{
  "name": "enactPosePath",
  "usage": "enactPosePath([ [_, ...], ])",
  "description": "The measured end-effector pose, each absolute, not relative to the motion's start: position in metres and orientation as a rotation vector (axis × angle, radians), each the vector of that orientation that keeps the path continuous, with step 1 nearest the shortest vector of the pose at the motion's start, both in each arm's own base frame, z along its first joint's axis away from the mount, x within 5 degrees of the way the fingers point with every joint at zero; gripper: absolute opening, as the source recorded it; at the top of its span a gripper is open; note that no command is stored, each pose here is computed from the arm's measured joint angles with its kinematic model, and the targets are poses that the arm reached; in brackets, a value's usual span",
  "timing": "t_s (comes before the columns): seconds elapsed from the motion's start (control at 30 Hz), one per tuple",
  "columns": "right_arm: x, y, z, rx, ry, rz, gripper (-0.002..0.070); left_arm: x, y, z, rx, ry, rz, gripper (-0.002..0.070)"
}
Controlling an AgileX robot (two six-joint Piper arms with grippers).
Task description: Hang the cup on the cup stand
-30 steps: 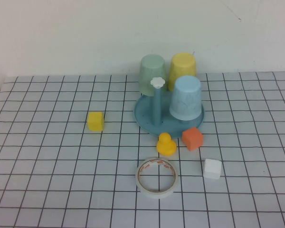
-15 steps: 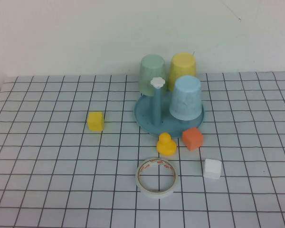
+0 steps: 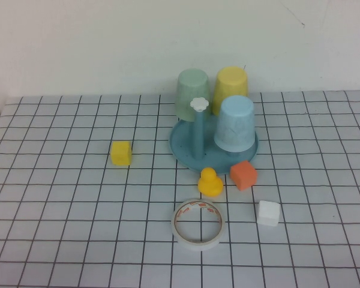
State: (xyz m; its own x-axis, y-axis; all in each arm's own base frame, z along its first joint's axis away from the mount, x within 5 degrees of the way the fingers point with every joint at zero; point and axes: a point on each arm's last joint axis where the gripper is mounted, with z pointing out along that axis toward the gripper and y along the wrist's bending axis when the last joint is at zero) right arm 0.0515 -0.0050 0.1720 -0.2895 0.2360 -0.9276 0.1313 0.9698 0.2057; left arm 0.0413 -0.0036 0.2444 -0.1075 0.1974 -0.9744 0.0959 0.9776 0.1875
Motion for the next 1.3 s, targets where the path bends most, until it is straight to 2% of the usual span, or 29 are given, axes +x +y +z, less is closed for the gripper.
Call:
enactPosePath([
  [0.17, 0.051, -0.005, 0.172, 0.267, 1.870, 0.104, -0.0001, 0.051, 0.001, 0.222, -0.001, 1.591, 0.022, -0.0001],
  [0.3, 0.051, -0.005, 0.172, 0.267, 1.870, 0.104, -0.0001, 0.056, 0.001, 0.197, -0.074, 1.604, -0.041, -0.0001],
  [0.4, 0.051, -0.005, 0.172, 0.267, 1.871, 0.104, -0.0001, 0.056, 0.001, 0.192, -0.053, 1.658, -0.027, -0.0001],
  [0.57, 0.051, -0.005, 0.172, 0.267, 1.871, 0.104, -0.0001, 0.054, -0.002, 0.178, 0.193, 1.799, 0.110, -0.0001],
  [0.7, 0.051, -0.005, 0.172, 0.267, 1.871, 0.104, -0.0001, 0.053, -0.005, 0.177, 0.297, 1.807, 0.112, -0.0001],
  [1.3, 0.051, -0.005, 0.172, 0.267, 1.871, 0.104, -0.0001, 0.053, -0.008, 0.177, 0.288, 1.807, 0.046, -0.0001],
])
